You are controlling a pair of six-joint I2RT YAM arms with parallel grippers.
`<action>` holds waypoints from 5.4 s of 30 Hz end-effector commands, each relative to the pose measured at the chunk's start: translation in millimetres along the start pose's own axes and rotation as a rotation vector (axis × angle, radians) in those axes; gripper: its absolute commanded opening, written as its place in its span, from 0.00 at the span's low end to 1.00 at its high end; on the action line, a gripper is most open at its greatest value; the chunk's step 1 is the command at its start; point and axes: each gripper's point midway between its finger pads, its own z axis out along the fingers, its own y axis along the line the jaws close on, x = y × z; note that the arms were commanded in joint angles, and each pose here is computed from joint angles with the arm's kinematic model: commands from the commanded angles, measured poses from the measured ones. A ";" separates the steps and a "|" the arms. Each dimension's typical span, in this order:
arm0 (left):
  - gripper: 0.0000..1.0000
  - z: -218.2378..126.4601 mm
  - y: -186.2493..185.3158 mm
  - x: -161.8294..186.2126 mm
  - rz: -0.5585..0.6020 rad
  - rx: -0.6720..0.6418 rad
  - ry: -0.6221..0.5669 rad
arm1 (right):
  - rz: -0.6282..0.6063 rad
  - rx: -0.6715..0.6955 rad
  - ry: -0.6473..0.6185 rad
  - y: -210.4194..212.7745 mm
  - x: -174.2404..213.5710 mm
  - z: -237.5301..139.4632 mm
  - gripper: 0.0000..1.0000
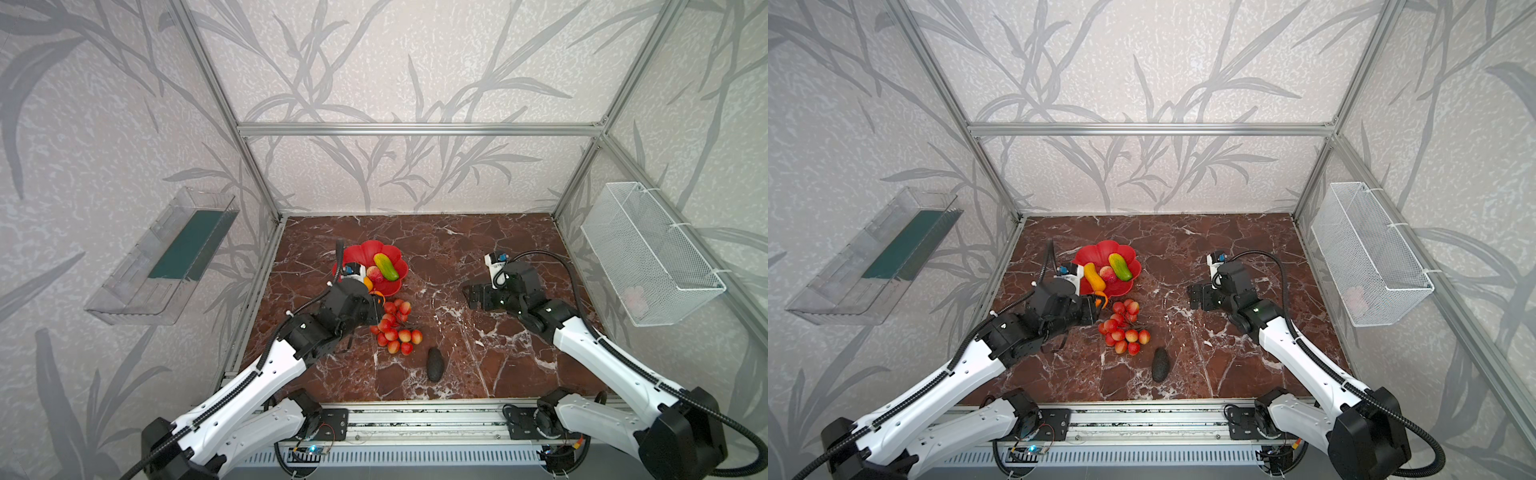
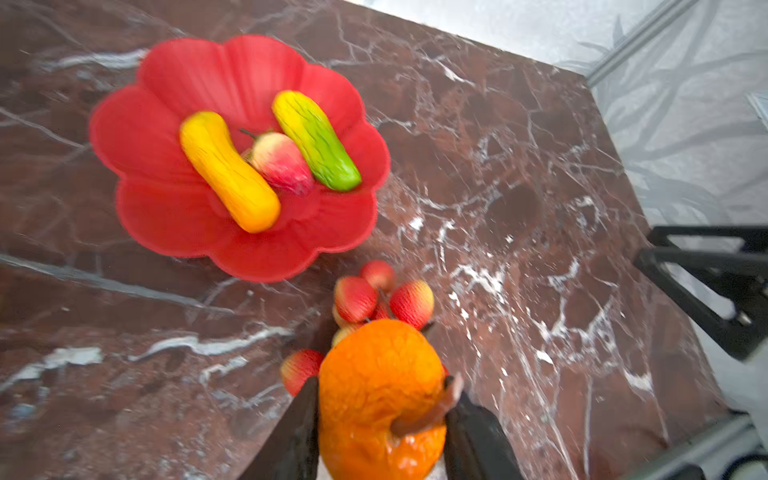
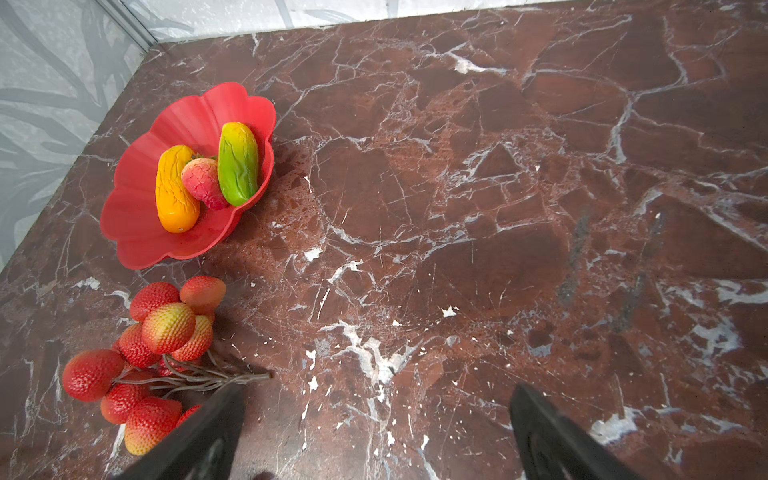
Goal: Place and organize the fake fruits in the fruit bowl
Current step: 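Carry the orange with the left gripper into the bowl and release, then grasp the dark avocado with the right gripper while the left arm withdraws, then carry the avocado with the right gripper into the bowl and release, then move the right gripper back to the lychee bunch and grasp its stem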
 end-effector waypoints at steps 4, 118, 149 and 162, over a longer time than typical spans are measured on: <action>0.43 47.3 25.3 -25.7 0.023 -0.070 0.034 | 0.020 -0.023 0.043 1.3 14.1 0.1 0.99; 0.91 -131.7 74.1 3.8 -0.136 0.099 -0.484 | -0.804 -0.242 0.158 251.5 -14.2 117.3 0.31; 0.91 -131.0 77.1 3.2 -0.149 0.089 -0.495 | -0.819 -0.290 0.197 276.6 -26.6 159.8 0.76; 0.91 -129.7 80.0 2.6 -0.156 0.075 -0.501 | -0.226 -0.249 0.252 116.9 20.7 53.1 0.70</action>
